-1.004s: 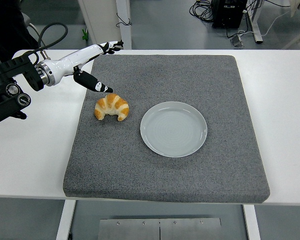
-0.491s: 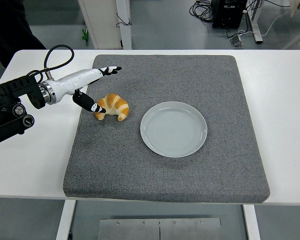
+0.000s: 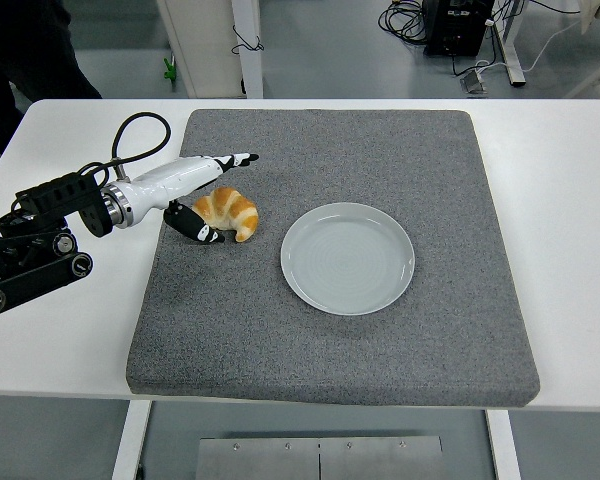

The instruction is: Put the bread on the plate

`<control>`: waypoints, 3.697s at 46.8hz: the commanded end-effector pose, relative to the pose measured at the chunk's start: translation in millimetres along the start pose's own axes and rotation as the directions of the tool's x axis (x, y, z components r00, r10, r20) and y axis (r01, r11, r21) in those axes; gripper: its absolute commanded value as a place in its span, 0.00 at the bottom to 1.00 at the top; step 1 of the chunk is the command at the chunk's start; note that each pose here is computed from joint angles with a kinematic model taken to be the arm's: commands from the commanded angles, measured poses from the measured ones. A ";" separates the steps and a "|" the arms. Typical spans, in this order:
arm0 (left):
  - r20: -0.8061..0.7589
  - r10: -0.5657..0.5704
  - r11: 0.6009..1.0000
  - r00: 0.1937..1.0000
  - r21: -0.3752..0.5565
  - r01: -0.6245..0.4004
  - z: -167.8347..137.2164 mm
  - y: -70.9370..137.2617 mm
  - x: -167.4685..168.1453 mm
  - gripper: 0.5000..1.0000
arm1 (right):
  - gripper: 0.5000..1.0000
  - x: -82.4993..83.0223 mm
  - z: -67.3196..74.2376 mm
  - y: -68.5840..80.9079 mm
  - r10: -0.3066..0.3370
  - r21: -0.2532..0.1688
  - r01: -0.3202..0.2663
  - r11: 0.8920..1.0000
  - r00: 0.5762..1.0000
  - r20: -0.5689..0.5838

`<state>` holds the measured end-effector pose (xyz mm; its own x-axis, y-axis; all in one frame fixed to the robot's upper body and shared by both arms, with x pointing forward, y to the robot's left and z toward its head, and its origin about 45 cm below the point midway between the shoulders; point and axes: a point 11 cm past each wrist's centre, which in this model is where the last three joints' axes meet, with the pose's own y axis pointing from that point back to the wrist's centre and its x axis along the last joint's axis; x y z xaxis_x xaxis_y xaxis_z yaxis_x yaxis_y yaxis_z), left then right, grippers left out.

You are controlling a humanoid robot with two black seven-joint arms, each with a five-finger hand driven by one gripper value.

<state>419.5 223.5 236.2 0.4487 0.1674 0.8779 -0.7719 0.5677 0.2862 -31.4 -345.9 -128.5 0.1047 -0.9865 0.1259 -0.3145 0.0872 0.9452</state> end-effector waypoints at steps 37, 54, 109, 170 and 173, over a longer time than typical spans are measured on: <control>0.080 0.019 0.999 0.997 0.041 -0.022 -13.8 -17.3 -13.0 0.82 | 1.00 -0.2 0.5 0.2 -0.002 -0.001 0.002 1.000 1.000 0.001; 0.078 0.010 0.999 0.997 0.035 -0.013 -10.8 -22.7 -20.7 0.57 | 1.00 -0.1 0.5 0.2 0.000 -0.001 0.000 1.000 1.000 0.000; 0.055 0.167 0.986 0.984 -0.039 -0.165 20.0 -28.5 97.5 0.06 | 1.00 -0.1 0.5 0.2 0.000 -0.001 0.000 1.000 1.000 0.000; 0.096 0.207 0.895 0.974 -0.419 -0.149 157.4 -24.1 151.3 0.13 | 1.00 -0.1 0.5 0.2 0.000 -0.001 0.000 1.000 1.000 0.000; 0.100 0.197 0.889 0.975 -0.437 -0.135 165.1 -26.5 144.6 0.14 | 1.00 -0.1 0.5 0.2 0.000 -0.001 0.000 1.000 1.000 0.000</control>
<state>434.4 106.7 422.6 0.2340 0.2021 0.9510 -0.5658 0.8237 -0.0358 -31.8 -345.7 -128.5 0.1047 -0.9866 0.1248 -0.3138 0.0863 0.9456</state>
